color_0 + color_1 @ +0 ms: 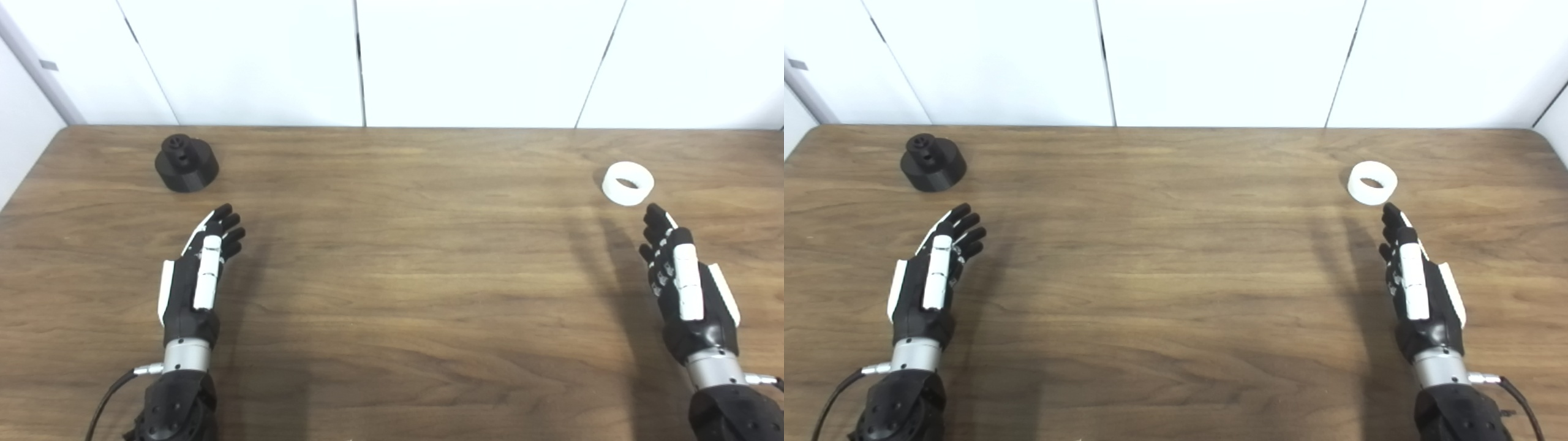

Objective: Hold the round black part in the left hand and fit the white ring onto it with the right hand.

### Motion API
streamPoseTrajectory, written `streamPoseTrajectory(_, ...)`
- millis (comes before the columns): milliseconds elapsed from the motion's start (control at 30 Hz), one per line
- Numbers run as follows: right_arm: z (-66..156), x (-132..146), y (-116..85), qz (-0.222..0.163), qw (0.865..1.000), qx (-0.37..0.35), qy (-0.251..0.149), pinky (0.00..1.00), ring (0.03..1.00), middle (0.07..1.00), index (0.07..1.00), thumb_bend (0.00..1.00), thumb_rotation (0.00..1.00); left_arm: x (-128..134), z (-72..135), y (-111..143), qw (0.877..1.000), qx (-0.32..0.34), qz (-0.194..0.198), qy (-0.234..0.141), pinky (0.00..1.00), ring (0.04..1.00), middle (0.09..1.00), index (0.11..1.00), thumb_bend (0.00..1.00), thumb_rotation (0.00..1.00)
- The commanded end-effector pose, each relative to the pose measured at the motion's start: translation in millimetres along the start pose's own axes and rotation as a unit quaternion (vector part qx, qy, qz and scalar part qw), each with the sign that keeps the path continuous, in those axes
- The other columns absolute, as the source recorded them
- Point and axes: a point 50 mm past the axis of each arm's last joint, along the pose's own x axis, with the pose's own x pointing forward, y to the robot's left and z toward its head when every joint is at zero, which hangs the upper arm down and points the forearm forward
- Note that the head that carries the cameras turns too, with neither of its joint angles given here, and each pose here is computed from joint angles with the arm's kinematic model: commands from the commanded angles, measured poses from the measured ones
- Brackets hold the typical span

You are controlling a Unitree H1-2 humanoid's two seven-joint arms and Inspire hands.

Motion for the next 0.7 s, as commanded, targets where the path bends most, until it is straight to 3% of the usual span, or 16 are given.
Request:
streamPoseTrajectory(0,11,2,-4,0.001,0.999,-0.005,-0.039,1.00,1.000,0.977,0.956,0.52,1.00,5,14,-1,0.999,0.003,-0.001,-0.036,0.86,0.833,0.858,0.857,0.47,0.87)
streamPoseTrajectory(400,11,2,-6,0.002,0.999,-0.012,-0.037,1.00,1.000,0.978,0.949,0.52,1.00,5,11,-4,0.999,0.007,-0.005,-0.036,0.86,0.835,0.857,0.863,0.49,0.87)
streamPoseTrajectory(533,11,2,-11,0.006,0.999,-0.009,-0.035,1.00,1.000,0.983,0.956,0.54,1.00,3,9,-10,0.999,0.007,-0.008,-0.039,0.85,0.818,0.851,0.854,0.54,0.79)
streamPoseTrajectory(667,13,2,-14,0.009,0.999,0.003,-0.039,1.00,1.000,0.996,0.970,0.49,1.00,2,8,-17,0.999,0.018,-0.009,-0.043,0.83,0.819,0.854,0.864,0.51,0.81)
